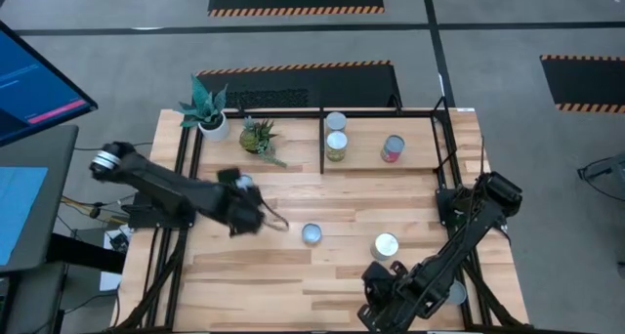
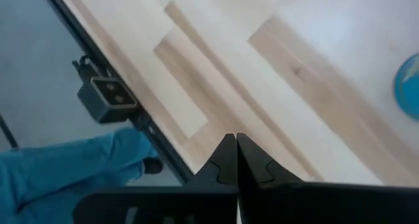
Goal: Pick and place cans onto a shelf
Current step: Prepare the canned goods to the center of the table
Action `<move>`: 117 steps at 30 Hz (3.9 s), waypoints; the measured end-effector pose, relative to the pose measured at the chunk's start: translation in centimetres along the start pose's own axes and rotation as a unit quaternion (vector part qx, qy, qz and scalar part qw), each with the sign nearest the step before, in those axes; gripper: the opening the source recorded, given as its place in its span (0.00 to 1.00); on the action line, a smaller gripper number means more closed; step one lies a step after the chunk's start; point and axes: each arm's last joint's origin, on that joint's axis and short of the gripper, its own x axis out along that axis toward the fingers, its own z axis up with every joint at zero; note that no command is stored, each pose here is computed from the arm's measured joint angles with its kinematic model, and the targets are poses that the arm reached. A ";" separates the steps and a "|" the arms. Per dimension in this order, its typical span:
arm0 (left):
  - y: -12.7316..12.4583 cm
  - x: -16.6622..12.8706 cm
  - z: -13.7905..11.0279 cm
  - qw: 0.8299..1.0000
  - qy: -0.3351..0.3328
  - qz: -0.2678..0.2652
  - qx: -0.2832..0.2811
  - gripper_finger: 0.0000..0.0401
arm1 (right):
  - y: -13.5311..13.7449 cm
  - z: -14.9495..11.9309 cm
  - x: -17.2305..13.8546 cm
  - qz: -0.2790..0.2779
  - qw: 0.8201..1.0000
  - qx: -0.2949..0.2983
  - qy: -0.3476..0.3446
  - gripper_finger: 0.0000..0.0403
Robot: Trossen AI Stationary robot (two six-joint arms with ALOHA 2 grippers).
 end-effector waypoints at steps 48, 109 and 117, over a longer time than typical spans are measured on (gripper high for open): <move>-2.5 3.1 -0.9 0.962 0.052 -0.211 -0.168 0.00 | -1.6 0.0 -0.1 -0.086 0.988 0.098 0.081 0.01; -1.5 3.4 2.1 0.953 -0.074 -0.228 -0.185 0.00 | -10.9 -7.5 4.1 -0.321 0.861 0.066 0.390 0.01; -1.5 3.4 2.1 0.953 -0.074 -0.228 -0.186 0.00 | -11.4 -1.2 6.4 -0.334 0.917 0.087 0.200 0.02</move>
